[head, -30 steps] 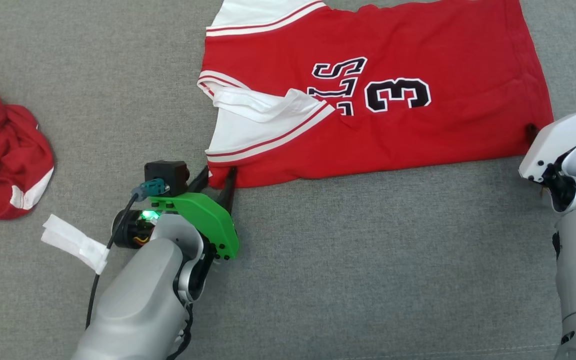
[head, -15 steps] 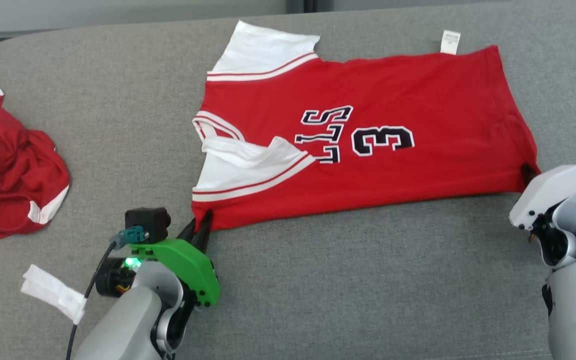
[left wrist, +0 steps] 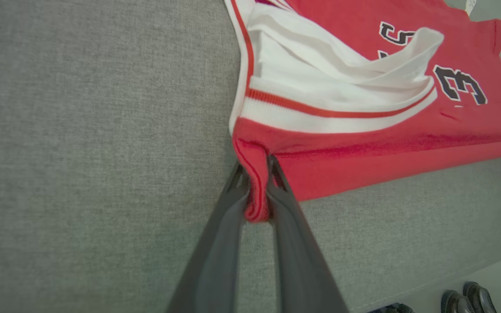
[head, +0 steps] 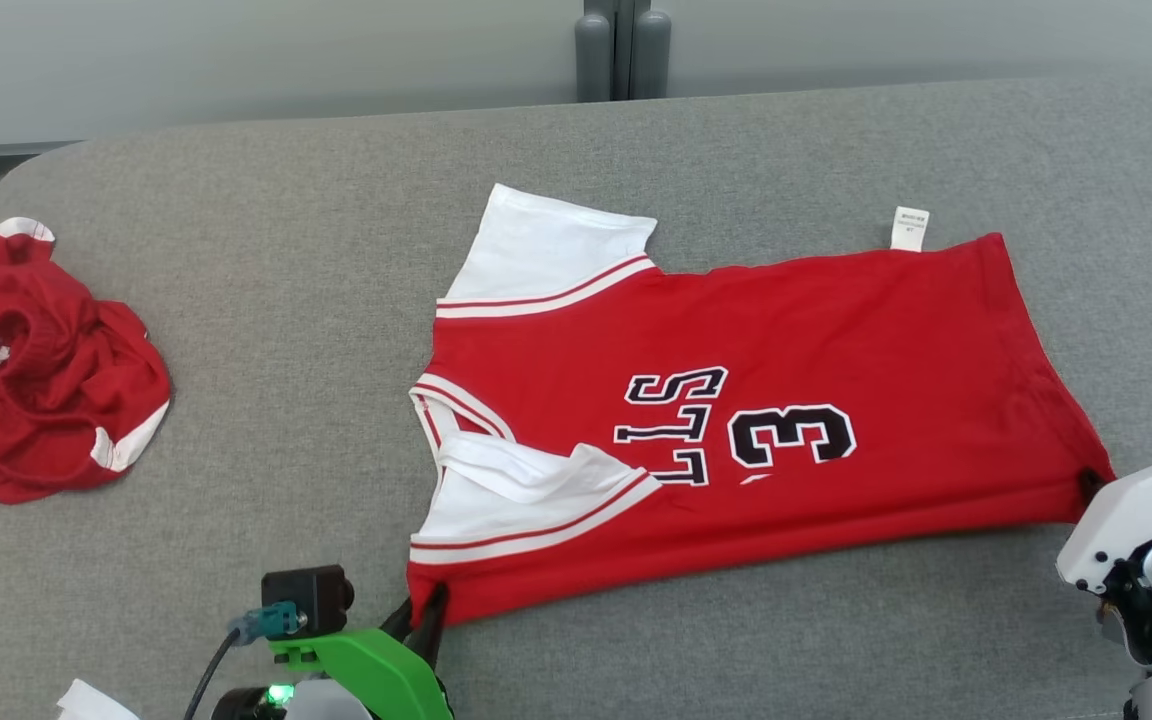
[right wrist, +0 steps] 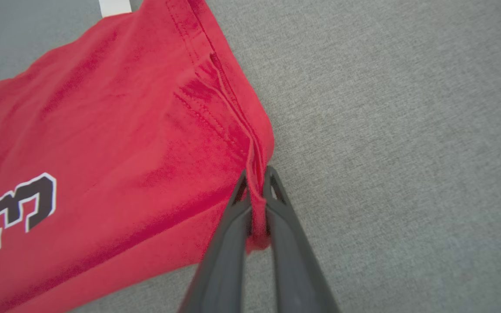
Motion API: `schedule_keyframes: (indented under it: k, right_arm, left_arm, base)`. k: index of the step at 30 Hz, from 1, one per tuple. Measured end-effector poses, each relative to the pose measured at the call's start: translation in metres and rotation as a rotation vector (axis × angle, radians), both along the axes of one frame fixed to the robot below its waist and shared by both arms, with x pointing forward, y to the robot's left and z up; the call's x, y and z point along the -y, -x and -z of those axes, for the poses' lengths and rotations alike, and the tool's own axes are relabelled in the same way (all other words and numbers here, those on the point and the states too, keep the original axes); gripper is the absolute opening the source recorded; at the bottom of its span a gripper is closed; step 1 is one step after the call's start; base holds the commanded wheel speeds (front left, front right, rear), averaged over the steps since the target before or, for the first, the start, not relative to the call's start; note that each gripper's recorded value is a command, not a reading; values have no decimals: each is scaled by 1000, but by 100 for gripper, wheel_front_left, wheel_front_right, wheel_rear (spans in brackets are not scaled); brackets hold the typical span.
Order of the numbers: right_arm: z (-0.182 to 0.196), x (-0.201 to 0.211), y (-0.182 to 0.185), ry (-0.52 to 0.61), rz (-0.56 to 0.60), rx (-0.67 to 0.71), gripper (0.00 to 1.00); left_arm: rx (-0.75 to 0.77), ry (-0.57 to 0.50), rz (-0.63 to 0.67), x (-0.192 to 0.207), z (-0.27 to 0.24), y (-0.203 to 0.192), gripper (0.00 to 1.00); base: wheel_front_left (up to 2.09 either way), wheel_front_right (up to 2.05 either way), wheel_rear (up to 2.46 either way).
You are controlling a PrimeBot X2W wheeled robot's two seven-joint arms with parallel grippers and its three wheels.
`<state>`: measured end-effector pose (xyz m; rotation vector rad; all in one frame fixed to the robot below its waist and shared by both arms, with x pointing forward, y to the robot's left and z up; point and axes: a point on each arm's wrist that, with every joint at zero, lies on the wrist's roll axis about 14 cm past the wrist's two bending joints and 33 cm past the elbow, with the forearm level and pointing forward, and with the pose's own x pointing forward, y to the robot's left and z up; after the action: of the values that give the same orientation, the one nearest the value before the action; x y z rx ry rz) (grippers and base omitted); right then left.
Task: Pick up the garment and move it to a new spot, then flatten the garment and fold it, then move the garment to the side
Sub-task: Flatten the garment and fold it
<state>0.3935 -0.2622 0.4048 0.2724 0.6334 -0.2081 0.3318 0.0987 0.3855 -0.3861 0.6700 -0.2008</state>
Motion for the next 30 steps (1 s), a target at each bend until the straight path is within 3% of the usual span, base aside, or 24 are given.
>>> schedule_keyframes:
  k: [1,11,22,30]
  right_arm:
    - [0,2,2,7,5,-3,100]
    - [-25,4,-14,71,-24,42,100]
    - [-83,-34,-96,162,-239,119,100]
    - [-84,-56,-138,201,-370,93,100]
  left_arm:
    - [-11,12,-4,2,0,3,100]
    - [-13,-38,11,-8,-1,-2,100]
    - [175,-163,162,-4,-65,-119,100]
    - [228,-223,182,8,-85,-200,100]
  base:
    - [0,0,0]
    - [0,0,0]
    - [0,0,0]
    - [0,0,0]
